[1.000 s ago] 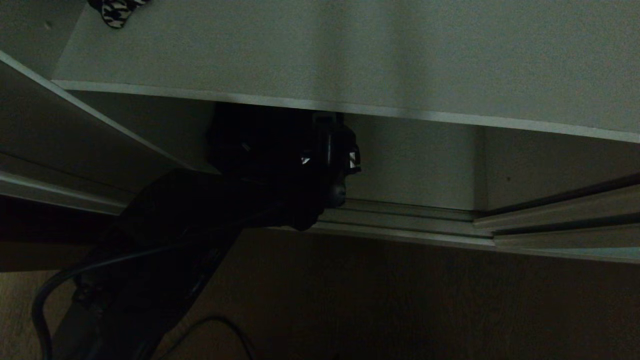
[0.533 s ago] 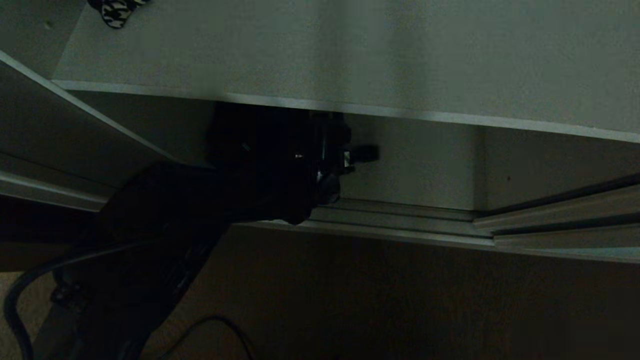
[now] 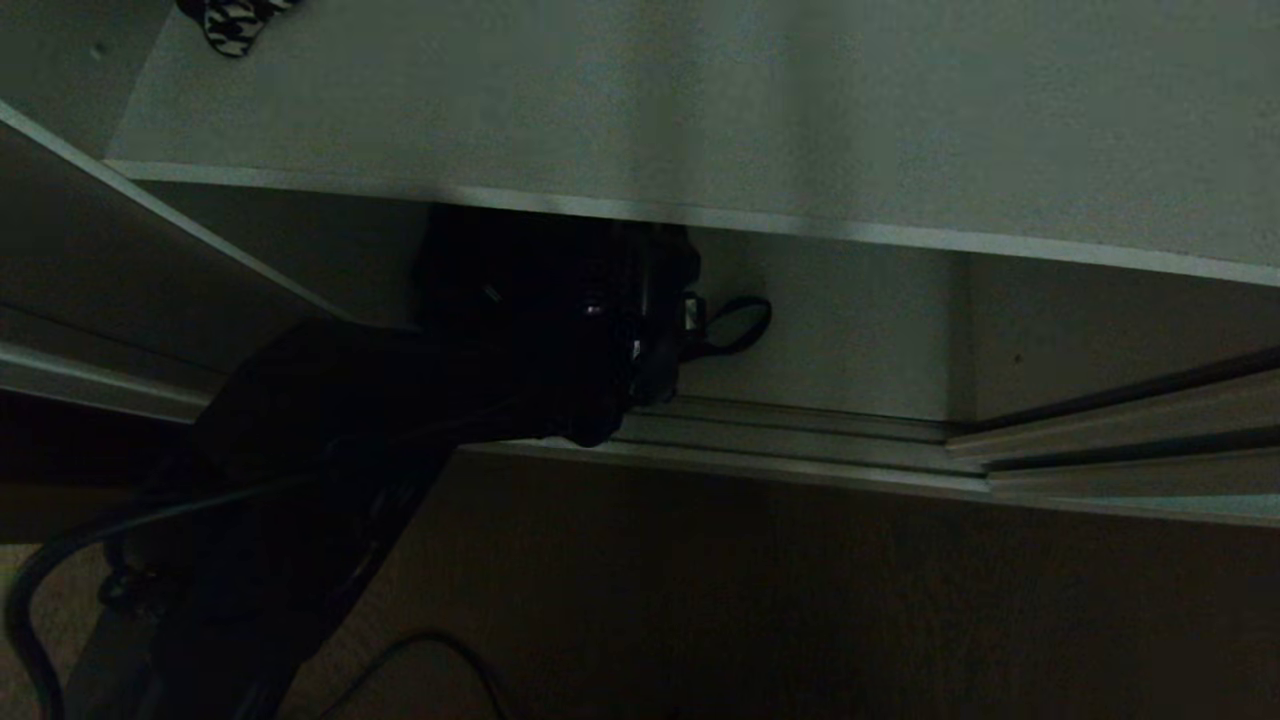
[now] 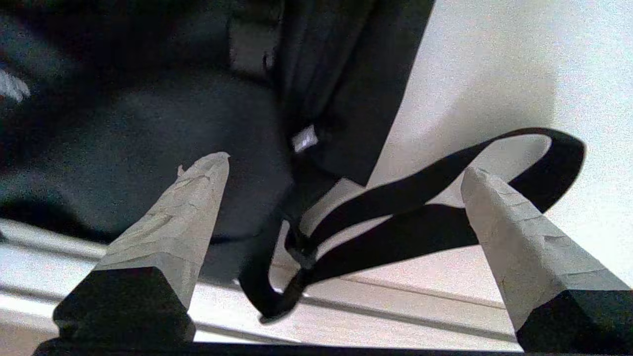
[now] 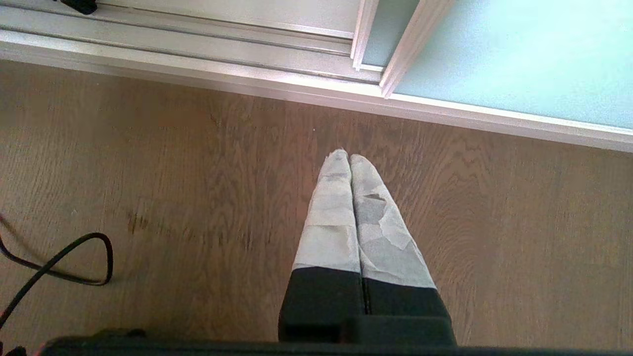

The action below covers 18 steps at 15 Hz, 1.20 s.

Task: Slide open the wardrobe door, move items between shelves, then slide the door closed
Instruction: Place the bag on the lower shelf

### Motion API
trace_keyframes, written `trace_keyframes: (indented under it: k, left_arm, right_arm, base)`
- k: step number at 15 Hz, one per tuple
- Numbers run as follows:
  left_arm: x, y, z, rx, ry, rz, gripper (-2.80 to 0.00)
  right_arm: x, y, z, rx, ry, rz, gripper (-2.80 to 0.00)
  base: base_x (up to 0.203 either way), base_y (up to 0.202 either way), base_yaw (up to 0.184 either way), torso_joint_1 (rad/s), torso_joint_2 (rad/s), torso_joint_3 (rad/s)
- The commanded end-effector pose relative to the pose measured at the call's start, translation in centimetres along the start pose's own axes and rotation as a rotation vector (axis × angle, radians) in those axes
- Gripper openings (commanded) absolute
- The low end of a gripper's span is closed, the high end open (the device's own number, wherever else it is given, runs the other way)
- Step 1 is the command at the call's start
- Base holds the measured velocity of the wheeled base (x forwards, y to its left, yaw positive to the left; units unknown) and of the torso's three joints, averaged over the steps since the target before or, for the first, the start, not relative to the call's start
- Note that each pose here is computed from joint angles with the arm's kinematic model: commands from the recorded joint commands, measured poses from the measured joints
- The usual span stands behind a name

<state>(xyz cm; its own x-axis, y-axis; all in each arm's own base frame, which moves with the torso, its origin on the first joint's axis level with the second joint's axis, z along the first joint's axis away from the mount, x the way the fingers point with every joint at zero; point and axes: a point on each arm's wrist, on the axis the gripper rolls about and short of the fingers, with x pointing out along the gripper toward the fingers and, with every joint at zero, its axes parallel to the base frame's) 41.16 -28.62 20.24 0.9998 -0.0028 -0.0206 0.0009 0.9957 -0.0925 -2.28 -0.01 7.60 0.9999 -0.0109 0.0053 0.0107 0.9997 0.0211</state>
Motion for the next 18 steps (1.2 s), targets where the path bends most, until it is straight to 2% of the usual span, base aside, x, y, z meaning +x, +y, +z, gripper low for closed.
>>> trace_keyframes:
  k: [1, 3, 4, 7, 9, 11, 12, 18]
  left_arm:
    - [0.3, -0.2, -1.2, -0.026, 0.017, 0.011, 0.0]
    - [0.2, -0.4, -1.8, -0.089, 0.035, 0.012, 0.0]
    - [0.2, -0.4, -2.1, -0.102, 0.043, 0.015, 0.0]
    - [-0.1, 0.0, -3.4, -0.068, 0.09, 0.016, 0.0]
    - [-0.5, 0.4, -5.4, -0.019, 0.167, 0.001, 0.0]
    - [-1.0, 0.8, -6.9, -0.002, 0.218, 0.006, 0.0]
    - [-1.2, 1.0, -6.7, -0.027, 0.22, 0.012, 0.0]
    - [-1.9, 0.6, -5.3, -0.036, 0.204, -0.007, 0.0]
  right_arm:
    - [0.0, 0.0, 0.0, 0.0, -0.002, 0.0, -2.8]
    - [0.0, 0.0, 0.0, 0.0, -0.002, 0.0, -2.8]
    - [0.0, 0.0, 0.0, 0.0, -0.002, 0.0, -2.8]
    - [0.0, 0.0, 0.0, 0.0, -0.002, 0.0, -2.8]
    - [0.0, 0.0, 0.0, 0.0, -0.002, 0.0, -2.8]
    - [0.0, 0.0, 0.0, 0.0, -0.002, 0.0, -2.8]
    - [0.0, 0.0, 0.0, 0.0, -0.002, 0.0, -2.8]
    - [0.0, 0.0, 0.0, 0.0, -0.002, 0.0, -2.8]
  base:
    - [0.0, 0.0, 0.0, 0.0, 0.0, 0.0]
    - [0.0, 0.0, 0.0, 0.0, 0.0, 0.0]
    - [0.0, 0.0, 0.0, 0.0, 0.0, 0.0]
    - [0.0, 0.0, 0.0, 0.0, 0.0, 0.0]
    - [0.0, 0.0, 0.0, 0.0, 0.0, 0.0]
    - [0.0, 0.0, 0.0, 0.0, 0.0, 0.0]
    - [0.0, 0.0, 0.0, 0.0, 0.0, 0.0]
    - [0.0, 0.0, 0.0, 0.0, 0.0, 0.0]
